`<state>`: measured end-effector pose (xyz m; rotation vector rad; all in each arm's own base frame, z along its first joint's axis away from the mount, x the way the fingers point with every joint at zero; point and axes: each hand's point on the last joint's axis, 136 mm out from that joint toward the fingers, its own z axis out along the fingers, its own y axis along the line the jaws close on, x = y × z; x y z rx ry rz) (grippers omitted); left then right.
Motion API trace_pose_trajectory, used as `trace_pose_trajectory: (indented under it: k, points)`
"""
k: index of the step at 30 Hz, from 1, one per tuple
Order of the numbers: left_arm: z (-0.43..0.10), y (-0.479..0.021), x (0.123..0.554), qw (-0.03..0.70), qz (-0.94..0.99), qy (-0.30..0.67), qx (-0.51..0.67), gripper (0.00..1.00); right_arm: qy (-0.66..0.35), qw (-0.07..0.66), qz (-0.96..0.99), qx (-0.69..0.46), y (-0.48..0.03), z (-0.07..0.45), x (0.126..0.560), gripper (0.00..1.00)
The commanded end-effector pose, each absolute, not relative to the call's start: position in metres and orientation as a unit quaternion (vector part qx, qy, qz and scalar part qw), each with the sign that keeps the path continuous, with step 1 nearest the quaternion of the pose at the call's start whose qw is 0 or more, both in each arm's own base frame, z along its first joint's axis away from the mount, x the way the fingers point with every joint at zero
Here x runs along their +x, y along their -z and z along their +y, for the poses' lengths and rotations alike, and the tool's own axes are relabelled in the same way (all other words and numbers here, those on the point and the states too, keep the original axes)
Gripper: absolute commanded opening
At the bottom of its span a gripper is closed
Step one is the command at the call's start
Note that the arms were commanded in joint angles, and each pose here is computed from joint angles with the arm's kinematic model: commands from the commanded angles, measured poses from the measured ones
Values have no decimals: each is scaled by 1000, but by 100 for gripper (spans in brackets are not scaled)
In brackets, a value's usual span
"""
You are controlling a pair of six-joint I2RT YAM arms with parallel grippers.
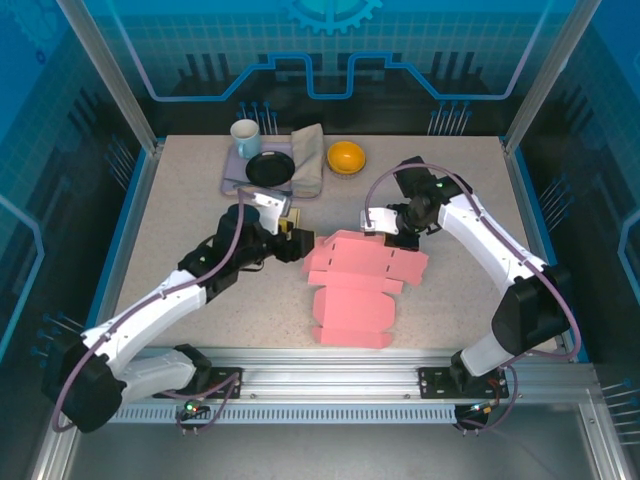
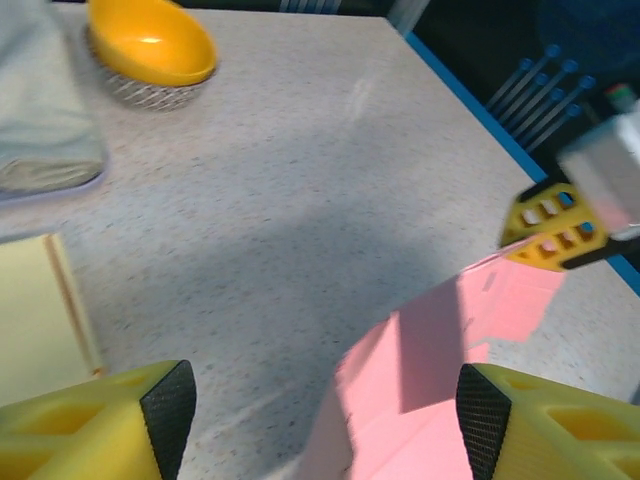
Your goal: Fold the paper box
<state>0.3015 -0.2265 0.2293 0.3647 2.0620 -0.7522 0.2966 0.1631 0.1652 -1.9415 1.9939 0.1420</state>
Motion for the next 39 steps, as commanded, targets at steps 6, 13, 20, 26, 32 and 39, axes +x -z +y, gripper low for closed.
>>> trace_pose_trajectory:
  k: [6,13,20,26,32,39]
  points:
    - [-250,-219,307,406,835,278,246,69,-52,186,683,-704,-173,173,293,0]
    - [-262,-207,308,384,841,274,265,65,-50,195,675,-710,-176,176,293,0]
    - [-280,-212,303,381,831,286,288,65,-46,191,671,-715,-175,180,294,0]
    - [-290,-213,306,375,828,288,300,62,-45,193,666,-719,-177,182,292,0]
    - [-285,-212,313,381,838,272,280,59,-42,198,663,-720,-176,181,290,0]
    - [-244,-224,314,395,863,262,177,62,-15,211,669,-712,-175,177,300,0]
